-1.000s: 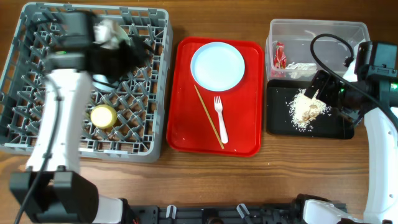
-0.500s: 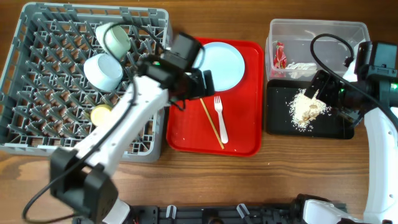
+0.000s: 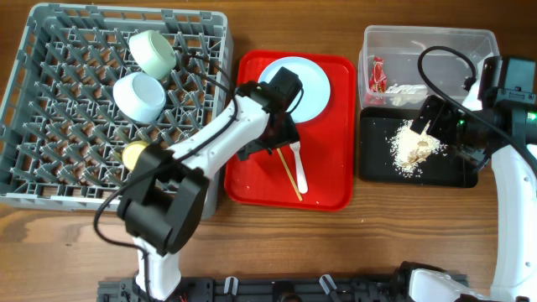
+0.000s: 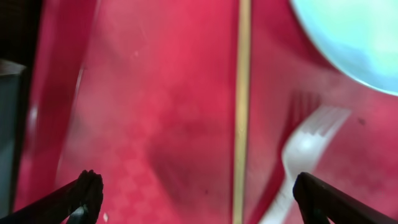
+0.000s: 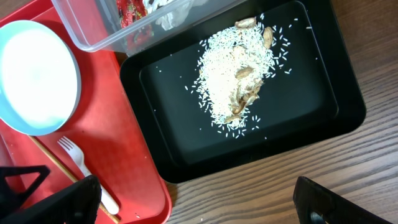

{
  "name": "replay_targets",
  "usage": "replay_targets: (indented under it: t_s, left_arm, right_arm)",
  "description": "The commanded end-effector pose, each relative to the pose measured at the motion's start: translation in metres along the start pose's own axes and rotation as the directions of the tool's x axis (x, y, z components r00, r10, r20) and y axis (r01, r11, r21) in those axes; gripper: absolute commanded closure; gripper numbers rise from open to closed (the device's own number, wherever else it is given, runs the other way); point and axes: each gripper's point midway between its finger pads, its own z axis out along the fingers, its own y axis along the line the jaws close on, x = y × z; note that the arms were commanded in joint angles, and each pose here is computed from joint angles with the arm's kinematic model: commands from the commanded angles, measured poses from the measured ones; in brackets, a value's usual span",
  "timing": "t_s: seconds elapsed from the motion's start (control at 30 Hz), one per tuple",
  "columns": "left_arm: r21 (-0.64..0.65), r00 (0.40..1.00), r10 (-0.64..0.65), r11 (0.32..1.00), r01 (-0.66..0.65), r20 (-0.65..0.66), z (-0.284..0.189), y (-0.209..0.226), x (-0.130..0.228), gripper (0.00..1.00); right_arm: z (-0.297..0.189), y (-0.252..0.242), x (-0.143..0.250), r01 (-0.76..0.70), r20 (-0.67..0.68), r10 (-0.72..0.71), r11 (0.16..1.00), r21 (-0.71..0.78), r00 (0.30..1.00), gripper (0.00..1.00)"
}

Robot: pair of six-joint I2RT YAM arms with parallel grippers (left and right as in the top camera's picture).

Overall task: Sort waste into correct bins and load items into the dishwasher rack
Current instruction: 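Reach the left gripper to the red tray and grasp the wooden chopsticks, then carry the chopsticks into the dish rack and release them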

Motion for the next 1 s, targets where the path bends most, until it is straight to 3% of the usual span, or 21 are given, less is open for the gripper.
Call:
replay_targets:
  t_s: [0.0,0.17,0.23,0.4,0.47,0.53,0.97]
  left_arm:
    - [-0.039,1.0,-0.013,0.999,0.013,-0.007,0.023,0.0,0.002,0.05]
    - [-0.055,0.999,0.006,0.998,-0.009,-0.049,0.037,-0.003,0.015,0.08]
    - [-0.054,0.997,0.014,0.998,-0.018,-0.071,0.041,-0.005,0.021,0.15]
    - [-0.046,0.996,0.044,0.998,-0.048,-0.082,0.041,-0.013,0.033,0.35]
    - [-0.045,0.995,0.054,0.997,-0.058,-0.082,0.041,-0.015,0.036,0.52]
    - [-0.043,0.995,0.061,0.997,-0.065,-0.081,0.041,-0.017,0.038,0.61]
    - [-0.026,0.995,0.069,0.997,-0.071,-0.07,0.042,-0.023,0.038,0.62]
  right_arm:
    - [-0.007,-0.001,-0.005,0.016,0.026,-0.016,1.0,0.003,1.0,0.0]
    - [-0.007,-0.001,-0.005,0.017,0.027,-0.017,1.0,0.003,1.0,0.0]
    - [-0.007,-0.001,-0.005,0.017,0.027,-0.017,1.0,0.003,1.0,0.0]
    - [-0.007,-0.001,-0.004,0.017,0.025,-0.017,1.0,0.003,1.0,0.0]
    - [-0.007,-0.001,-0.004,0.017,0.024,-0.017,1.0,0.003,1.0,0.0]
    - [-0.007,-0.001,-0.004,0.016,0.024,-0.017,1.0,0.004,1.0,0.0]
    - [-0.007,-0.001,-0.003,0.017,0.019,-0.017,1.0,0.005,1.0,0.0]
